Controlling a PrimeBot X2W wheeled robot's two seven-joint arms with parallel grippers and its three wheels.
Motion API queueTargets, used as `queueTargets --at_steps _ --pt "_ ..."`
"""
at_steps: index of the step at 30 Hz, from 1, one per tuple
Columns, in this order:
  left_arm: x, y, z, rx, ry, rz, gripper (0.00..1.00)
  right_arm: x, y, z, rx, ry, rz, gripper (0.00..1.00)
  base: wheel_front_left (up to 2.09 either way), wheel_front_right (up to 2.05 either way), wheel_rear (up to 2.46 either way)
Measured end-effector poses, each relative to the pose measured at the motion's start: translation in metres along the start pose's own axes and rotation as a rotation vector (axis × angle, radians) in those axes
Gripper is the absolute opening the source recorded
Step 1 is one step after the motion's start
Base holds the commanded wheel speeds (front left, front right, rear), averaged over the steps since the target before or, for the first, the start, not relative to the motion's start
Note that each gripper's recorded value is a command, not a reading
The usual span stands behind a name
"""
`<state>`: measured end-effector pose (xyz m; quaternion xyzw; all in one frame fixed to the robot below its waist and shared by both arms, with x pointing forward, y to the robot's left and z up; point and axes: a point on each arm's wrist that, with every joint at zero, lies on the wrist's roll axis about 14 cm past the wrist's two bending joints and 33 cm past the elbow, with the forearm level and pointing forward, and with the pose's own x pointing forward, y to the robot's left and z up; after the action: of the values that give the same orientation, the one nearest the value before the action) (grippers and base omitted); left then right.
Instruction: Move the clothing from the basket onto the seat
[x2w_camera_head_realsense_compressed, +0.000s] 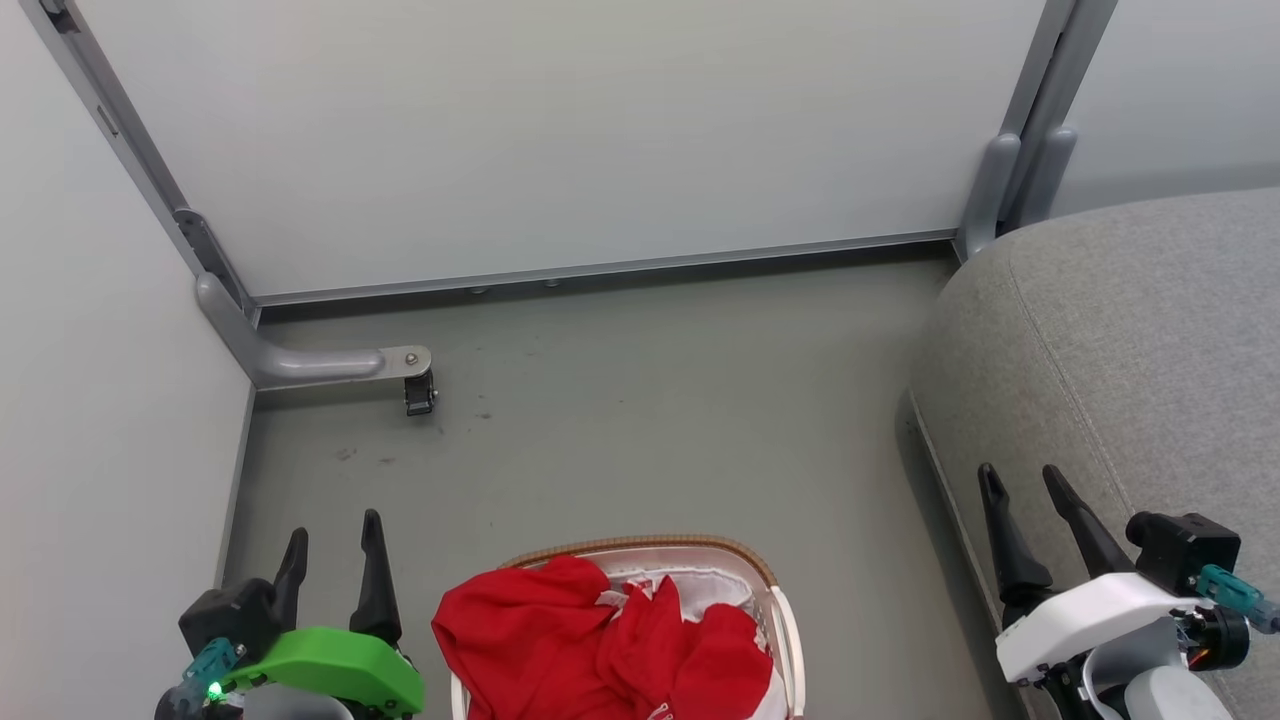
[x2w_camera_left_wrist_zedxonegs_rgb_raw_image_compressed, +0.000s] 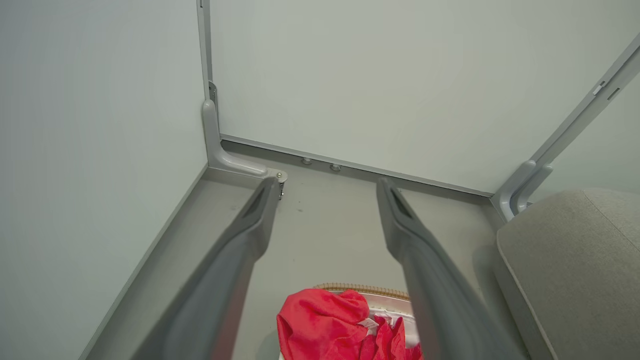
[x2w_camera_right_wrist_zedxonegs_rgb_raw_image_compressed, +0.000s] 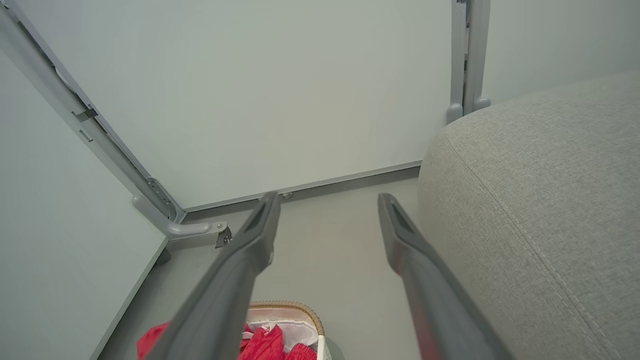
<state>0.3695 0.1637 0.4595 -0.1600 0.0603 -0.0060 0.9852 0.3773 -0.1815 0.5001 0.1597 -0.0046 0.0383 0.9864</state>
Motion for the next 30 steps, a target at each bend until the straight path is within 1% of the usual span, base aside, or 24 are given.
queueTargets --at_steps 12,22,30 --pt "-0.001 -0.009 0.009 0.100 -0.043 -0.038 1.00 -0.005 0.000 -0.002 -0.106 -0.001 0.010 1.00 0.00 0.00 0.00" --pt "-0.004 -0.012 0.005 0.180 -0.044 -0.056 1.00 -0.007 -0.001 -0.004 -0.179 0.002 0.016 1.00 0.00 0.00 0.00" --pt "-0.010 -0.014 -0.006 0.212 -0.020 -0.082 1.00 -0.014 -0.003 -0.013 -0.230 0.021 0.019 1.00 0.00 0.00 0.00"
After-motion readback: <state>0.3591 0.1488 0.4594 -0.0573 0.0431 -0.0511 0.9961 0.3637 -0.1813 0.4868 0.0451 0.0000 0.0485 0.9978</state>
